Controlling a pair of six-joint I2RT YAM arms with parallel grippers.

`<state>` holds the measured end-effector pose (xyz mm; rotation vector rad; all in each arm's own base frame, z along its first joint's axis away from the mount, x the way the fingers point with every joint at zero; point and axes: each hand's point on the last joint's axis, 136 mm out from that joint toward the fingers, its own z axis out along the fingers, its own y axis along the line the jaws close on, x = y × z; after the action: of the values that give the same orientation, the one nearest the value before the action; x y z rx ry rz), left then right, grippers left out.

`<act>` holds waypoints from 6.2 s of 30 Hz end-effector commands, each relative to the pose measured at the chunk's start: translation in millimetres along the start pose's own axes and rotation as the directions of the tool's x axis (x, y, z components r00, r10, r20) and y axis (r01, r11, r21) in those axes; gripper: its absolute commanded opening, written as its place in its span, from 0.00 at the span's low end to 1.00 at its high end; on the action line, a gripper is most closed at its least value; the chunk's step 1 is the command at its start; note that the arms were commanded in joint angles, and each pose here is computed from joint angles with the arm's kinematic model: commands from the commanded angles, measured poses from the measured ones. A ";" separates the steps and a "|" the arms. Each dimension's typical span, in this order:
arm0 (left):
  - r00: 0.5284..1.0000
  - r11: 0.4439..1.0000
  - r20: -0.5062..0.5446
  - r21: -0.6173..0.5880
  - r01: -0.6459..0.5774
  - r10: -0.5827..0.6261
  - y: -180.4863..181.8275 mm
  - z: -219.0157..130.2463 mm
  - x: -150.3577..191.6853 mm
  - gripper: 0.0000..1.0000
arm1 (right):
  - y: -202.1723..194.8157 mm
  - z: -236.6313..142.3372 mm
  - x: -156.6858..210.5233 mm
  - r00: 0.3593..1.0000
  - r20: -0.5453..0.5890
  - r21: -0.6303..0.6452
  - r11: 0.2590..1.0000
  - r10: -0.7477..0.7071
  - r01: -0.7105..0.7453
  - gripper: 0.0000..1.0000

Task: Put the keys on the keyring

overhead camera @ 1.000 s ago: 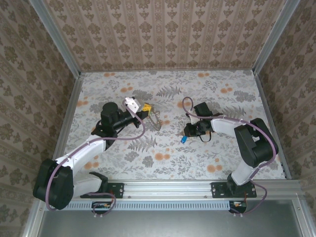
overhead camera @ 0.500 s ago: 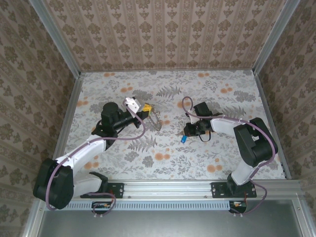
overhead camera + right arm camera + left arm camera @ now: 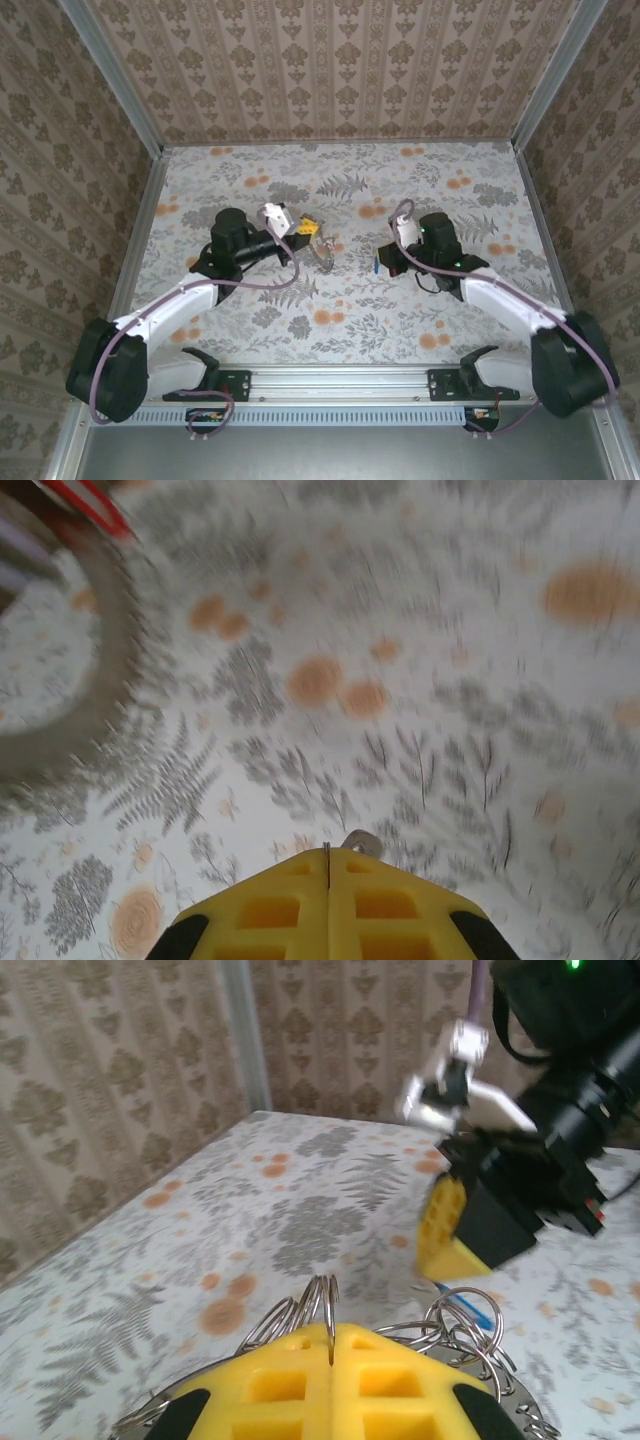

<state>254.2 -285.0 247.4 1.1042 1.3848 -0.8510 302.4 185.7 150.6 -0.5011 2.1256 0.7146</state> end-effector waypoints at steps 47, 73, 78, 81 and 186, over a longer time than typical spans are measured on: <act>0.997 0.969 0.043 0.244 0.044 -0.056 -66.3 62.3 -5.6 0.00 | 105.2 -52.3 -53.0 0.750 0.294 -0.178 0.737 -0.593 0.652 0.00; 0.999 0.957 0.043 0.290 0.015 -0.029 -77.8 61.6 -7.0 0.00 | 71.6 -36.7 -71.5 0.801 0.216 0.058 0.826 -0.558 0.561 0.00; 0.999 0.957 0.031 0.290 0.009 -0.019 -77.9 61.9 -4.2 0.00 | 70.3 -39.2 -76.4 0.832 0.215 0.060 0.857 -0.511 0.511 0.00; 0.999 0.959 0.032 0.282 0.003 -0.012 -77.3 61.9 -4.4 0.00 | 67.4 -40.1 -77.0 0.846 0.200 0.070 0.869 -0.494 0.491 0.00; 0.984 0.949 -0.143 0.310 -0.056 0.105 -72.9 66.6 22.8 0.15 | 92.8 -47.9 -36.8 0.682 0.081 -0.319 0.630 -0.727 0.708 0.00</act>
<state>206.5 -366.9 212.9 1.4175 1.3421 -1.0189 247.6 225.3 220.1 -1.4496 1.6567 0.5483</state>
